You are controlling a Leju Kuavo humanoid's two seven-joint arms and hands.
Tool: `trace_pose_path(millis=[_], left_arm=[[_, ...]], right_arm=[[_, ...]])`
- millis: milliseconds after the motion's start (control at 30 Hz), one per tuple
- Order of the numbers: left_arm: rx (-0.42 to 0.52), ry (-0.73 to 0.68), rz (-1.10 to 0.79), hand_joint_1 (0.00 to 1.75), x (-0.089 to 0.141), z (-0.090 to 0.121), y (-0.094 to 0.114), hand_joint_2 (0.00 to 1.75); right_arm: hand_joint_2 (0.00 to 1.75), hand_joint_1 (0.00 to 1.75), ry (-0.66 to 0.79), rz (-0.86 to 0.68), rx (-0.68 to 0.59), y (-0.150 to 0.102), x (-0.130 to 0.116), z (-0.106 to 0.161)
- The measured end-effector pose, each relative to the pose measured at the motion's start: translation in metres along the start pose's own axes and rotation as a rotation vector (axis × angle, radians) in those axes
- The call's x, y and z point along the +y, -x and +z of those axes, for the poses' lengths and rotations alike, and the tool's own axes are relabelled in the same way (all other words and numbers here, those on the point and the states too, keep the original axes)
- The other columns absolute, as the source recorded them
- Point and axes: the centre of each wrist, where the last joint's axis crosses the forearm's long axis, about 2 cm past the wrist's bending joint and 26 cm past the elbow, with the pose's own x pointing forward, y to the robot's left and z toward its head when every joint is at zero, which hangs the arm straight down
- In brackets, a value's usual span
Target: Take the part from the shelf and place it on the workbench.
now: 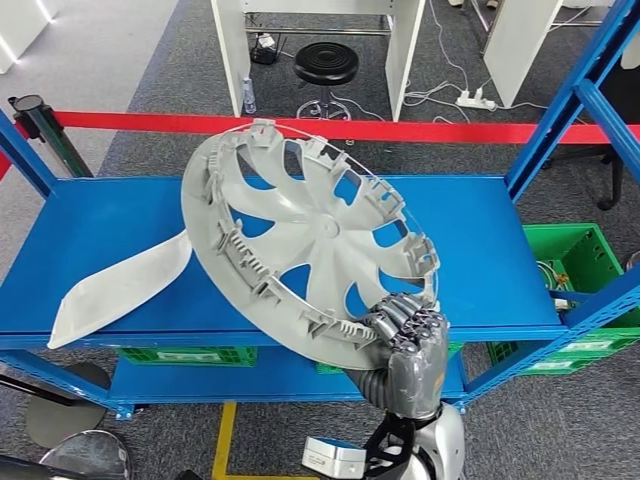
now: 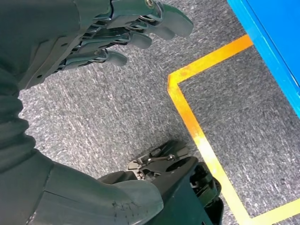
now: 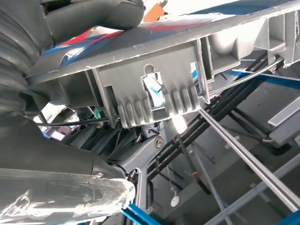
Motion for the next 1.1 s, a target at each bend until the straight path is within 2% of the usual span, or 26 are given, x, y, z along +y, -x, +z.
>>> trace_pose_path(millis=[1100], left_arm=[[-0.004, 0.005, -0.020, 0.00, 0.0006, -0.0024, -0.0035, 1.75]], right_arm=[[1.75, 1.75, -0.052, -0.002, -0.017, -0.0028, 0.0018, 0.0104]])
